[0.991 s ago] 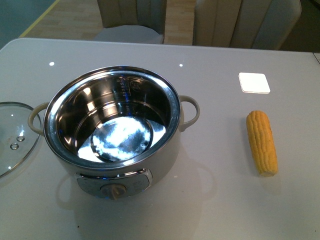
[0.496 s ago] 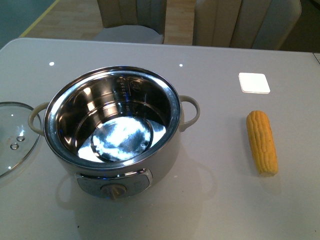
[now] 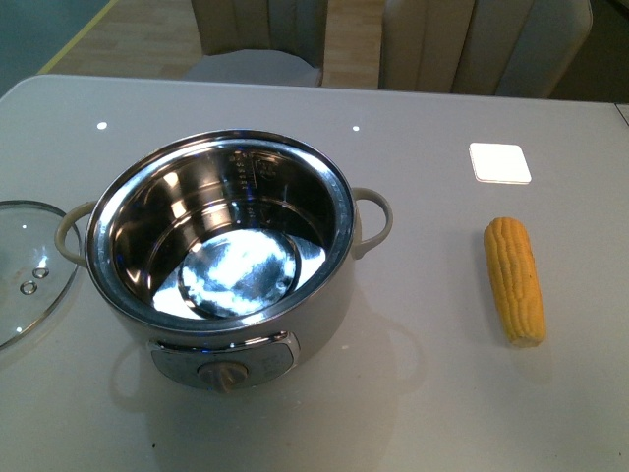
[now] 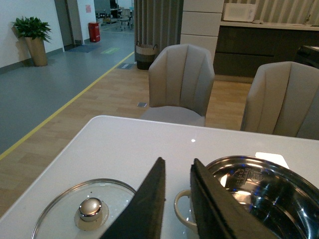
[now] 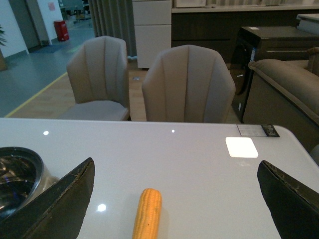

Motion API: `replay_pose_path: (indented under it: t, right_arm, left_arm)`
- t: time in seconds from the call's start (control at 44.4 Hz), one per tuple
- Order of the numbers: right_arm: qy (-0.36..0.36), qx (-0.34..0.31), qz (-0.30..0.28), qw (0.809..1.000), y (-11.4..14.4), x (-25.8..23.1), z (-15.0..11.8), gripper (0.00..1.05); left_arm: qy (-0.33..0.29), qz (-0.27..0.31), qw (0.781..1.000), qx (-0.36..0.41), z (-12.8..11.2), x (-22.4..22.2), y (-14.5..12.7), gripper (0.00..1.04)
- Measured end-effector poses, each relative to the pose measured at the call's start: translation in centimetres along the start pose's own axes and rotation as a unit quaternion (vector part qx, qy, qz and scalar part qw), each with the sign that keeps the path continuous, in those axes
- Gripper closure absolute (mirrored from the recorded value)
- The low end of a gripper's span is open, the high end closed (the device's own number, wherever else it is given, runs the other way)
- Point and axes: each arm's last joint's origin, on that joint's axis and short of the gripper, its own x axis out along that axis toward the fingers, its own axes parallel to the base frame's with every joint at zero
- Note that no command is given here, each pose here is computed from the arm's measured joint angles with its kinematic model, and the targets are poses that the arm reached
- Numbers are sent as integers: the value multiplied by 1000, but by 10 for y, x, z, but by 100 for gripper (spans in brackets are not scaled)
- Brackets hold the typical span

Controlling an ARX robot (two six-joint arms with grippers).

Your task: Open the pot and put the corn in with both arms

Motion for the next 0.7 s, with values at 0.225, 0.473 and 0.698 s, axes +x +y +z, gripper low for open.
replay_pose_path:
  t: [0.225,0.473,0.698]
  right_arm:
    - [317,98,-91,939,0,3,-13,9]
    - [342,122,-90,928,1,21,-19,9]
    - [362,78,-78,926,3,79,-45,9]
  left_arm:
    - [0,0,1000,0,0,0,0,48]
    - [0,0,1000,1,0,0,0,6]
    - [0,0,1000,1,0,0,0,7]
